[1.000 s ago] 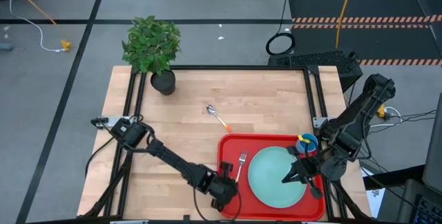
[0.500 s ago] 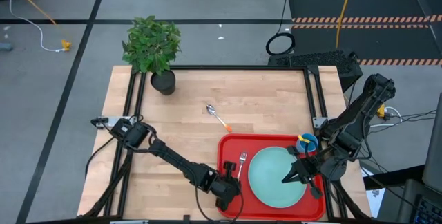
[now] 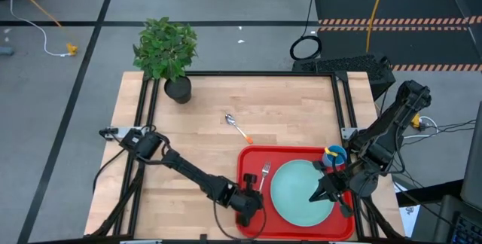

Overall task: Pick and place plate/cup/fork/spoon on tray
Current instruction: Put the orange fork on the left side of the light blue plate on the red serving tray

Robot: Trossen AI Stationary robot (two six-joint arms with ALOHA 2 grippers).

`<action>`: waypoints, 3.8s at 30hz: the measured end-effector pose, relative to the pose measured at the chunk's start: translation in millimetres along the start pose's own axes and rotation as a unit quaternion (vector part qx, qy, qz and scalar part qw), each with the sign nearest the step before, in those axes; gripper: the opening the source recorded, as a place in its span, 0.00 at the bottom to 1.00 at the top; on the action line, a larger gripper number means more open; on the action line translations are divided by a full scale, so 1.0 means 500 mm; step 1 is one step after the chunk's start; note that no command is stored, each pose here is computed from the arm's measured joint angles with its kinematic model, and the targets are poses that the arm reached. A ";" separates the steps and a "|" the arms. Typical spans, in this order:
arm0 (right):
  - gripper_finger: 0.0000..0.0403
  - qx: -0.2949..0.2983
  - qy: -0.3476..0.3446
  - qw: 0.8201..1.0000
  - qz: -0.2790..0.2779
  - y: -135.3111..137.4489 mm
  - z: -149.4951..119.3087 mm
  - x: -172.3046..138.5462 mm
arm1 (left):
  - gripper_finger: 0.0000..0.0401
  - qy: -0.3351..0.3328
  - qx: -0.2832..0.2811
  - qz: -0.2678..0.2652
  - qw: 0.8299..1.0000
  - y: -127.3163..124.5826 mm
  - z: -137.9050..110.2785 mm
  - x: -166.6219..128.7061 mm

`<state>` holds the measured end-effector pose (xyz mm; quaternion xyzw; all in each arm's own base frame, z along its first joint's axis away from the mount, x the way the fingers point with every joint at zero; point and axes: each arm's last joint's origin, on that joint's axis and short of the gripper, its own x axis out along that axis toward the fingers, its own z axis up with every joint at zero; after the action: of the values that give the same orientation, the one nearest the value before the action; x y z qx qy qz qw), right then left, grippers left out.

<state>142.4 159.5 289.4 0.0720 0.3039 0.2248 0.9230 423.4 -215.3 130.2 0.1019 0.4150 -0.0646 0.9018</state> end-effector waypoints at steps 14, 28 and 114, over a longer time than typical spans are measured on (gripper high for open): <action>0.00 0.000 0.000 1.000 0.001 0.000 0.000 0.000 | 0.01 -0.001 -0.030 0.010 1.000 -0.027 0.003 -0.030; 0.00 0.000 0.000 1.000 0.000 0.000 0.000 0.000 | 0.01 0.029 -0.042 0.019 0.999 -0.016 -0.014 -0.024; 0.00 -0.005 0.004 1.000 0.014 0.002 0.000 0.000 | 0.01 -0.047 -0.155 0.014 0.987 -0.027 -0.002 0.045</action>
<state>142.1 160.5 289.9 0.0713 0.3050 0.2397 0.9189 434.4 -228.9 110.4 -0.0361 0.3756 0.0086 0.9261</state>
